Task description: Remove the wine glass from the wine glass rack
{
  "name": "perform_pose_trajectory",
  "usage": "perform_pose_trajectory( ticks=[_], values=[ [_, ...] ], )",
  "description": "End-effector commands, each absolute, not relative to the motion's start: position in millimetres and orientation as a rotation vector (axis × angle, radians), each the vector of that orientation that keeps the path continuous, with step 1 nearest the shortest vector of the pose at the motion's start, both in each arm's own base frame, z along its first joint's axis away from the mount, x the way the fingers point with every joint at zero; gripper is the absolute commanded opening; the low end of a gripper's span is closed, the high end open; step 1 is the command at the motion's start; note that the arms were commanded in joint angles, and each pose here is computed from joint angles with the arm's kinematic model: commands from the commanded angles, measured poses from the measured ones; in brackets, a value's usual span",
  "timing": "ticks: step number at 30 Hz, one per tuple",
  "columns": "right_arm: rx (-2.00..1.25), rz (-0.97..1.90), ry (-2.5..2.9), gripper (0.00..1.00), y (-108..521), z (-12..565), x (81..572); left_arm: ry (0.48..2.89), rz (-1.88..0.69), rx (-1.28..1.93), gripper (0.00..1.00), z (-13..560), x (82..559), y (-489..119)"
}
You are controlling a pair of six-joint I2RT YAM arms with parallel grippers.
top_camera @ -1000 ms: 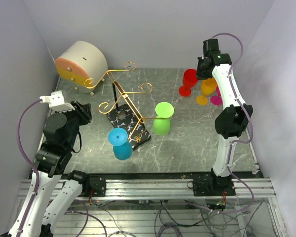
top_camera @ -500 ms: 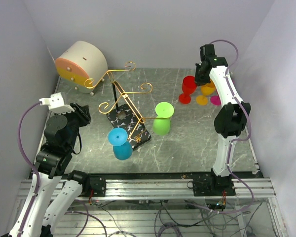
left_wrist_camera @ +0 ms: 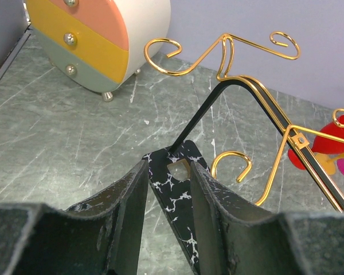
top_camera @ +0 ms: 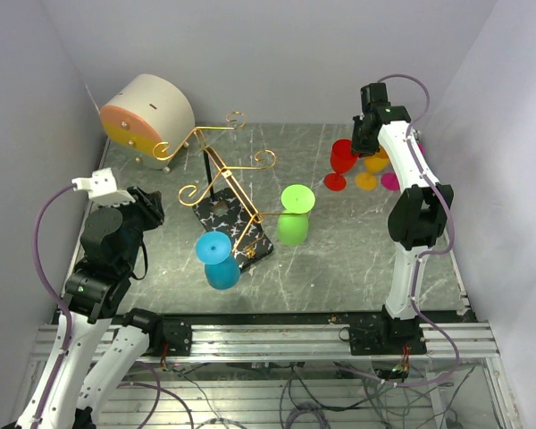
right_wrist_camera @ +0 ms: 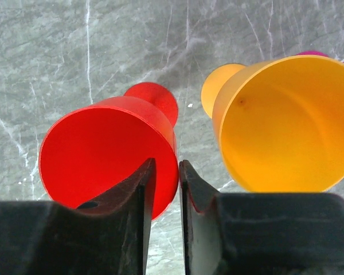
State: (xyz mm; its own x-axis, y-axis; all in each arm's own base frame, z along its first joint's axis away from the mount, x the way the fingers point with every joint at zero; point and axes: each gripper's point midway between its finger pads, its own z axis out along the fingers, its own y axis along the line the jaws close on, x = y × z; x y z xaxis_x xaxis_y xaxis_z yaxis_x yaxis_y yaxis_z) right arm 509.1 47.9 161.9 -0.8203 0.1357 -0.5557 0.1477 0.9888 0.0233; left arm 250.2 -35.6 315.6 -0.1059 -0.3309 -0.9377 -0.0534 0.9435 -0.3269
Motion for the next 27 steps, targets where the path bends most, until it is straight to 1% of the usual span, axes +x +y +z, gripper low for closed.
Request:
perform_pose_trajectory(
  ticks=[1, 3, 5, 8, 9, 10, 13, 14, 15, 17, 20, 24, 27],
  values=[
    [0.233, -0.028, 2.437, 0.25, 41, 203, 510, 1.665, -0.221, -0.312, 0.46, 315, 251, -32],
    [0.241, -0.015, 2.400, 0.28, 41, 219, 507, 1.669, -0.217, -0.314, 0.46, 314, 251, -31],
    [0.242, 0.020, 2.338, 0.30, 44, 247, 500, 1.670, -0.213, -0.316, 0.46, 314, 251, -31],
    [0.212, 0.161, 2.256, 0.33, 60, 284, 486, 1.669, -0.210, -0.320, 0.46, 313, 251, -30],
    [0.188, 0.247, 2.226, 0.37, 71, 295, 480, 1.669, -0.208, -0.321, 0.46, 313, 251, -29],
    [0.158, 0.354, 2.193, 0.38, 85, 308, 471, 1.671, -0.207, -0.322, 0.46, 312, 251, -29],
    [0.073, 0.682, 2.111, 0.39, 127, 327, 433, 1.673, -0.204, -0.326, 0.46, 312, 252, -29],
    [0.058, 0.791, 2.096, 0.38, 140, 330, 420, 1.675, -0.204, -0.327, 0.46, 311, 252, -29],
    [0.029, 0.900, 2.038, 0.36, 152, 346, 404, 1.679, -0.202, -0.328, 0.46, 310, 252, -29],
    [-0.055, 1.117, 2.028, 0.33, 175, 346, 370, 1.679, -0.200, -0.329, 0.46, 310, 252, -28],
    [-0.143, 1.310, 2.020, 0.31, 196, 344, 329, 1.677, -0.201, -0.330, 0.46, 310, 252, -28],
    [-0.199, 1.378, 2.032, 0.31, 212, 339, 297, 1.677, -0.205, -0.332, 0.46, 310, 253, -29],
    [-0.228, 1.377, 2.050, 0.30, 223, 337, 284, 1.680, -0.201, -0.336, 0.46, 310, 253, -28]
  ],
)
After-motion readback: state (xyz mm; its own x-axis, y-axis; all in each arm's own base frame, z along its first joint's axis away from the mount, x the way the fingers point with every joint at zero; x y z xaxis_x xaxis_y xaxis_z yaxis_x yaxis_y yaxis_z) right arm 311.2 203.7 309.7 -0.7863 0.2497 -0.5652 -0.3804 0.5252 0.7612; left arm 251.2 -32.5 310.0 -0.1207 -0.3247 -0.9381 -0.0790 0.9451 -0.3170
